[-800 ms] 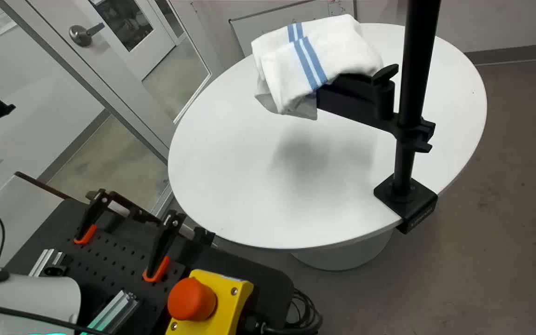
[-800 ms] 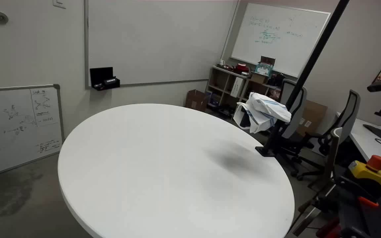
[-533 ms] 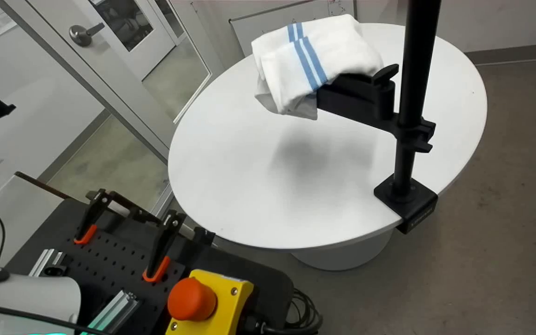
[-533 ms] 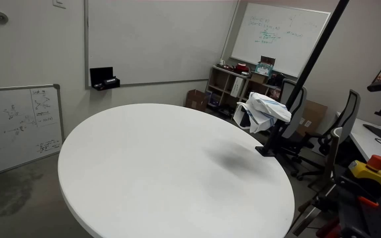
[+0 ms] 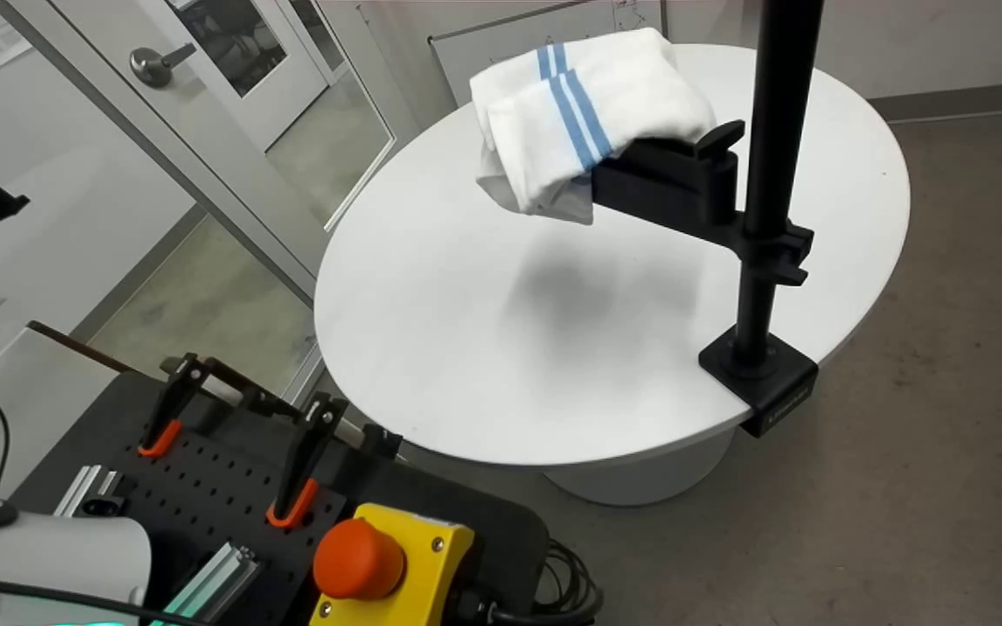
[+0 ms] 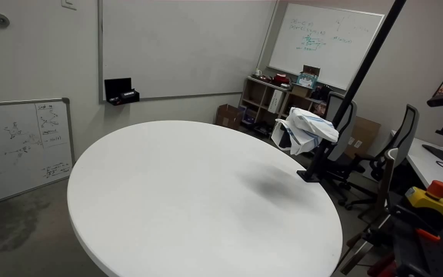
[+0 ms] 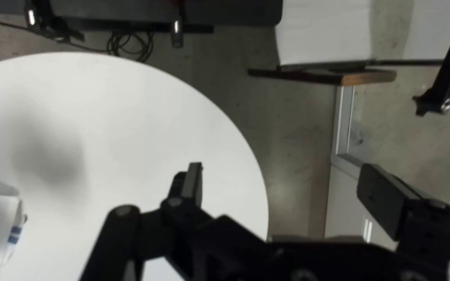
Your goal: Put the white towel on the table
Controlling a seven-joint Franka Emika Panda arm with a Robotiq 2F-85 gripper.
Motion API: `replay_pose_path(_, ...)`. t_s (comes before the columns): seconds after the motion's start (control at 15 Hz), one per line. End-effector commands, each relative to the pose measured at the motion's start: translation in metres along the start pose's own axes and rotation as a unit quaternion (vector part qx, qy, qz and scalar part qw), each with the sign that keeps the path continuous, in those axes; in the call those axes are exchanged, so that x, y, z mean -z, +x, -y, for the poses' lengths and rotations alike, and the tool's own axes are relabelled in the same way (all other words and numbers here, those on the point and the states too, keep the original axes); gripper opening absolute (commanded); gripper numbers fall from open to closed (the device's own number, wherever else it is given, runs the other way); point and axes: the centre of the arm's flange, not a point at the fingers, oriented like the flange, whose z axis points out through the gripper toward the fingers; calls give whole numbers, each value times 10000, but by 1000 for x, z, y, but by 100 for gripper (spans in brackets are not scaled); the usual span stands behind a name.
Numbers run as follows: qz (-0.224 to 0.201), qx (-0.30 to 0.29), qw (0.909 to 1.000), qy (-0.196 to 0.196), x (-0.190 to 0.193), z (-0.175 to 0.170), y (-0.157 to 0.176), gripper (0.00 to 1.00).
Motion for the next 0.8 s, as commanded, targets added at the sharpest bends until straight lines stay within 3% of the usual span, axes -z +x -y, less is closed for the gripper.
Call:
replay_pose_path(0.0,-712,-300,9964,-346,14,-37,35,100)
replay_pose_path(0.33,-1797,-791,9756,-987,14,-92,84,100)
replay_pose_path(0.73,-2256,-1394,9508,-1602,2,-146,125,100)
